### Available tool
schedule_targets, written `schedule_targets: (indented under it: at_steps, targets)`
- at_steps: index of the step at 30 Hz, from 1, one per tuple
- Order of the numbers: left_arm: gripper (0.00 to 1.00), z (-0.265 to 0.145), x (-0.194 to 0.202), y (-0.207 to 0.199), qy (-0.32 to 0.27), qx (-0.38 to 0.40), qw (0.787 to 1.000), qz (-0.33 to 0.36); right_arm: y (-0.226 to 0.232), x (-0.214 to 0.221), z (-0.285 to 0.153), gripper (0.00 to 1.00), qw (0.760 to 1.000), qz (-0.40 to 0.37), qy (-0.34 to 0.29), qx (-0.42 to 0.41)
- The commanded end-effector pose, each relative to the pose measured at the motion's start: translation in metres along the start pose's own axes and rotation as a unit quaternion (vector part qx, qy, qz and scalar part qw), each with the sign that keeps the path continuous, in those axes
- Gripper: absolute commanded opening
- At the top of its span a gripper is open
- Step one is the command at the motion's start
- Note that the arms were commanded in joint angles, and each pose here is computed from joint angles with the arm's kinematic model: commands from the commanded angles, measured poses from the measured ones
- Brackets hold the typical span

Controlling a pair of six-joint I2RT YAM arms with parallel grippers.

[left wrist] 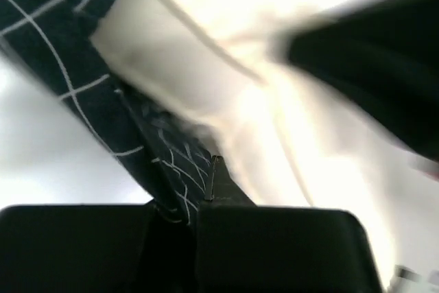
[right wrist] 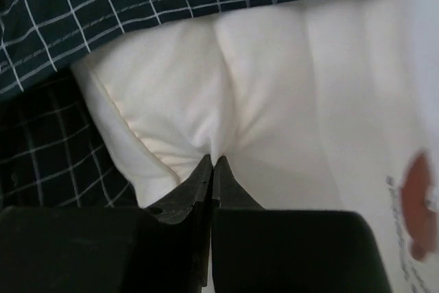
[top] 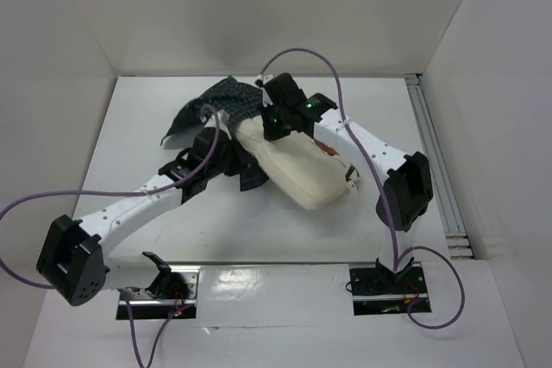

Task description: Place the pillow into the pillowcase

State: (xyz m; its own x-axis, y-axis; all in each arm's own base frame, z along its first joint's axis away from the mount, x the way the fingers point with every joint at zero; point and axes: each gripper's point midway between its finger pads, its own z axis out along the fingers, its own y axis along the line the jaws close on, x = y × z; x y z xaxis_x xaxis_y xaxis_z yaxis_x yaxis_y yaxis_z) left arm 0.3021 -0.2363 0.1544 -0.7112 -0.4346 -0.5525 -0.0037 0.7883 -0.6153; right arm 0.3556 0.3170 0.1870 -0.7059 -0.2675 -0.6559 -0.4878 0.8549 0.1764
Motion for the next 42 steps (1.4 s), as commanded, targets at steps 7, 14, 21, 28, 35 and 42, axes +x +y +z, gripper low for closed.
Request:
schedule_targets:
  at_steps: [7,14,21,28,35,42]
  targets:
    - [0.0,-0.031,0.044,-0.061,0.067,0.206,0.976,0.003,0.045,-0.004,0.072,0.0,0.998,0.024,0.003,-0.064]
    - [0.0,-0.027,0.049,-0.029,0.079,0.178,0.981,-0.002,0.045,-0.051,0.059,0.0,0.985,0.098,-0.059,-0.129]
    - [0.0,-0.004,-0.042,-0.133,0.049,0.254,0.964,0.063,-0.003,-0.166,-0.087,0.0,0.961,0.12,-0.239,-0.069]
    - [0.0,0.002,-0.008,-0.154,0.101,0.301,0.946,0.064,0.014,-0.082,-0.104,0.0,0.969,0.127,-0.204,-0.054]
    - [0.0,-0.031,0.086,-0.07,0.172,0.241,0.955,0.028,0.074,0.048,-0.036,0.0,0.976,0.169,-0.079,-0.114]
    - [0.97,-0.069,0.039,-0.001,0.089,0.066,0.992,0.059,0.061,0.032,-0.047,0.84,0.992,0.094,-0.073,-0.04]
